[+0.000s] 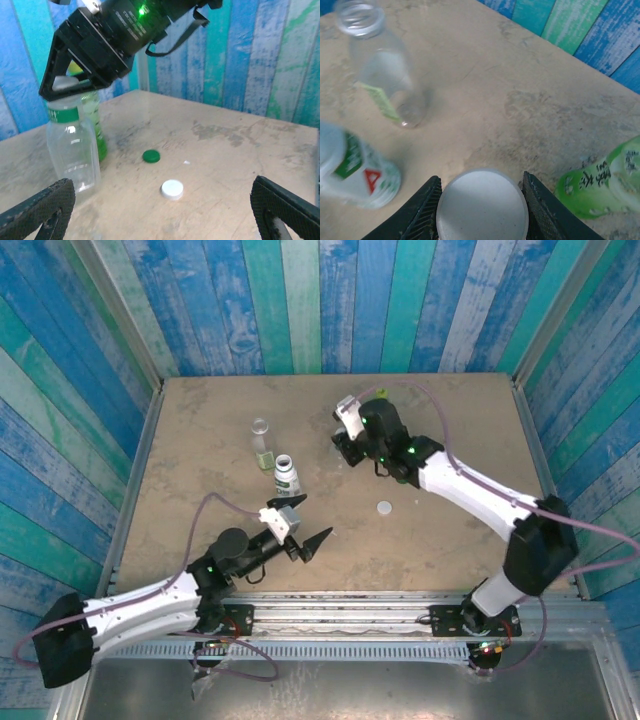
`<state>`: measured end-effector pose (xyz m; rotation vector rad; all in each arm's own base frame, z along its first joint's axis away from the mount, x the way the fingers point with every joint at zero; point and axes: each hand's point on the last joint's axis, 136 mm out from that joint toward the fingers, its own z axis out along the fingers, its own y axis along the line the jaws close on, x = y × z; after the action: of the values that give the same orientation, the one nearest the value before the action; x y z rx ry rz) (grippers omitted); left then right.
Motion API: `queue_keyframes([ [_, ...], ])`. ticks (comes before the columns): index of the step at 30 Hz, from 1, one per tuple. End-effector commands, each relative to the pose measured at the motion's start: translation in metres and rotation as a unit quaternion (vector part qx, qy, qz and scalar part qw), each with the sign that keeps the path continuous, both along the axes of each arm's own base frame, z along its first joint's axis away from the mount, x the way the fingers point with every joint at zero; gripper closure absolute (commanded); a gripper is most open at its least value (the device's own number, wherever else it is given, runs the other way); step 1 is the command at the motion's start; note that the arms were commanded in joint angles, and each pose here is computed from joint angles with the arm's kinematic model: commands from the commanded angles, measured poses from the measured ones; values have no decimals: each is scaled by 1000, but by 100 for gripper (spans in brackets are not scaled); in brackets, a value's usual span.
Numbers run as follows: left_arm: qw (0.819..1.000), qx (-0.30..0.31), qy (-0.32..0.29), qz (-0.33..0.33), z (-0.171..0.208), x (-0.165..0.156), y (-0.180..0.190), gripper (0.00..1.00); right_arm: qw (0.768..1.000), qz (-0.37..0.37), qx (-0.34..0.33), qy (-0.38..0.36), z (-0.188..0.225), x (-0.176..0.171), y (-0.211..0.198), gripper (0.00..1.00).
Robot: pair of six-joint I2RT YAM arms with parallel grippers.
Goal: Screw on the bottle caps
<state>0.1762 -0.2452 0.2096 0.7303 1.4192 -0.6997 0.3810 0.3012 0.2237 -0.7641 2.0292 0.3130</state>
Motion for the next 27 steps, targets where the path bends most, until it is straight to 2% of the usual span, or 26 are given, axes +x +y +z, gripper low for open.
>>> queue_keyframes([
  [1,998,20,33,56,-21,11,17,6,1000,-13,6,2,-4,25,6,77],
  [8,993,5,52,102,-26,20,34,6,999,-19,-9,32,-38,55,15,74],
  [12,990,-7,69,123,-31,27,43,6,998,-22,-23,49,-55,60,14,68],
  [16,982,-15,93,166,-38,41,59,6,998,-23,-29,44,-51,60,12,55],
  [22,974,-28,113,196,-42,52,71,6,1000,7,-14,22,-17,48,14,32],
  [27,967,-27,129,220,-51,60,79,6,999,30,-12,-7,11,27,19,20],
])
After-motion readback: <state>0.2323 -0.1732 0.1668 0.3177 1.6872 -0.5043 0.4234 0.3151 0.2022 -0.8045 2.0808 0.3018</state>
